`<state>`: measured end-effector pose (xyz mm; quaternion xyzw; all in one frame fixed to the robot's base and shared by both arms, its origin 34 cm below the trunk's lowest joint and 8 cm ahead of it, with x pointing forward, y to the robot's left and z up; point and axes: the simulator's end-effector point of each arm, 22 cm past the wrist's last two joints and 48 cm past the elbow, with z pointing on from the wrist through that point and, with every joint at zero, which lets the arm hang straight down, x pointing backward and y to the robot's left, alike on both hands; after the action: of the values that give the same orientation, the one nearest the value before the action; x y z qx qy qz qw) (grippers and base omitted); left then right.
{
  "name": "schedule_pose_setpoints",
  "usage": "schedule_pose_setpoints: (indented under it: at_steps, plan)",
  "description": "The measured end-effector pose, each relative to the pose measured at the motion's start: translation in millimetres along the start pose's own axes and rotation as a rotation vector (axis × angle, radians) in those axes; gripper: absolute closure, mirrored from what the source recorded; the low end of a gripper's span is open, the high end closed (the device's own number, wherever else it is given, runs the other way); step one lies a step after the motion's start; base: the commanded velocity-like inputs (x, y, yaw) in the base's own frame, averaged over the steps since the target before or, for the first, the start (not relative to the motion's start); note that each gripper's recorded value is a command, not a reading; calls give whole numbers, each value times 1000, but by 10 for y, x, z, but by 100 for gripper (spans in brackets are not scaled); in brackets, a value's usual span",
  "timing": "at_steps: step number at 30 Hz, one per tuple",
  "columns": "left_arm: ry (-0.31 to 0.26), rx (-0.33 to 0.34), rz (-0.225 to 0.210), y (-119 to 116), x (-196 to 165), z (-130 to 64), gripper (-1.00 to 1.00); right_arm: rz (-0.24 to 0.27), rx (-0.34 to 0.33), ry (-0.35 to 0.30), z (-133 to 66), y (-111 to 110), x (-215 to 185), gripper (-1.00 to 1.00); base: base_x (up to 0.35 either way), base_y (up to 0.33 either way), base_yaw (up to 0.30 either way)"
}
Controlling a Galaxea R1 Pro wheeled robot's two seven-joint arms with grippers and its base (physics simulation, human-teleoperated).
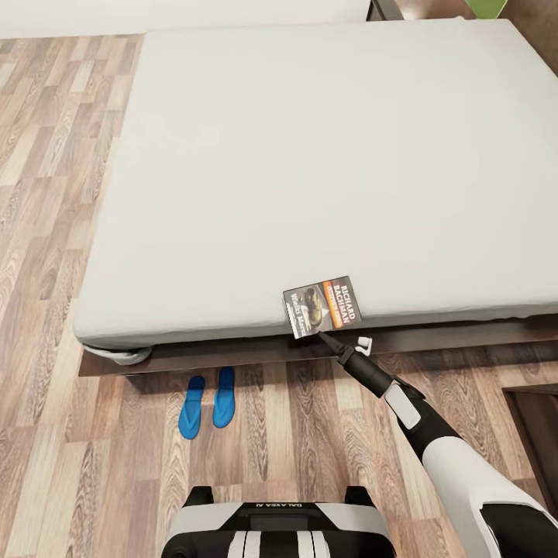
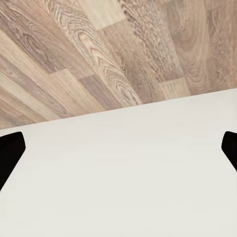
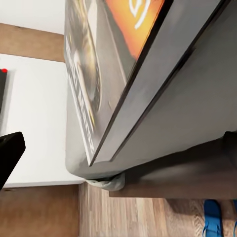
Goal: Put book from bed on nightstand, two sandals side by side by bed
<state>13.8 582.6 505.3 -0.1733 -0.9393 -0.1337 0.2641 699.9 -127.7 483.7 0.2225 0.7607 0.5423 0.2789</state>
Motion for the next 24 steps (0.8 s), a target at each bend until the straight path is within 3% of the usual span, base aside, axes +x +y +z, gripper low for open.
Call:
schedule_pose_setpoints:
  at_steps: [24]
  plan:
    - [0, -1, 0, 4, 1, 0, -100, 6, -44, -1, 39, 111, 38, -100, 0, 21, 0]
